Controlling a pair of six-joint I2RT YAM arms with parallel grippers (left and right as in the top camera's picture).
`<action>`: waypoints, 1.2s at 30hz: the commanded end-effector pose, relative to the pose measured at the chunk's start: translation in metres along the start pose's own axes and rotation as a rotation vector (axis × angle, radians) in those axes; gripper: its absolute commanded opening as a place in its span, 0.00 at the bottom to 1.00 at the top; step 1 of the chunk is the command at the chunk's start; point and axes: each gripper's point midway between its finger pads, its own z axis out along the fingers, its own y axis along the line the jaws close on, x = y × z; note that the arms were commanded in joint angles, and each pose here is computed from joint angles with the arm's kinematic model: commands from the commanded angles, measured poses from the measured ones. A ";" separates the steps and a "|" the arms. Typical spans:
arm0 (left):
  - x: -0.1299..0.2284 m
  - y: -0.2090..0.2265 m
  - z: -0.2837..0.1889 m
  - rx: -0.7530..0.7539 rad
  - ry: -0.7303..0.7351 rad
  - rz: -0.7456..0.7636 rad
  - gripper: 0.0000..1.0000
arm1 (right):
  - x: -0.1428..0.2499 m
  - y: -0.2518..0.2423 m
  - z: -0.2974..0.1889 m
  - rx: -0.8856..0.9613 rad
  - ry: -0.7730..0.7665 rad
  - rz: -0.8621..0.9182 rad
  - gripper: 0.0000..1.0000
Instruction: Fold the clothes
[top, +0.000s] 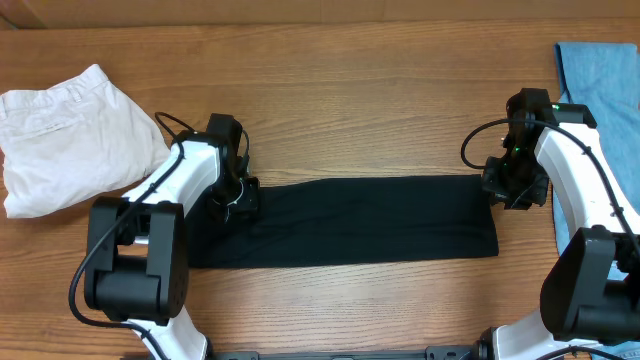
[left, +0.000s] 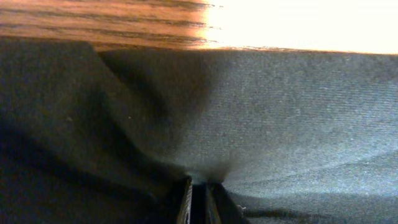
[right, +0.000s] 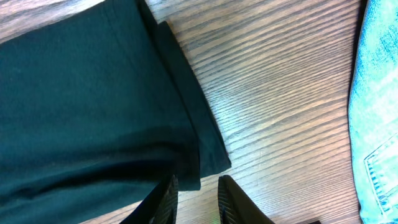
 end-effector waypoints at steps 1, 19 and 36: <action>0.004 0.009 0.014 -0.030 0.012 -0.027 0.15 | -0.006 -0.001 -0.012 -0.013 -0.045 0.010 0.25; -0.044 0.028 -0.125 -0.144 -0.314 -0.120 0.21 | -0.006 -0.001 -0.012 -0.013 -0.048 0.010 0.25; -0.022 0.110 -0.006 -0.183 -0.055 -0.308 0.19 | -0.003 -0.002 -0.012 -0.010 -0.036 0.008 0.25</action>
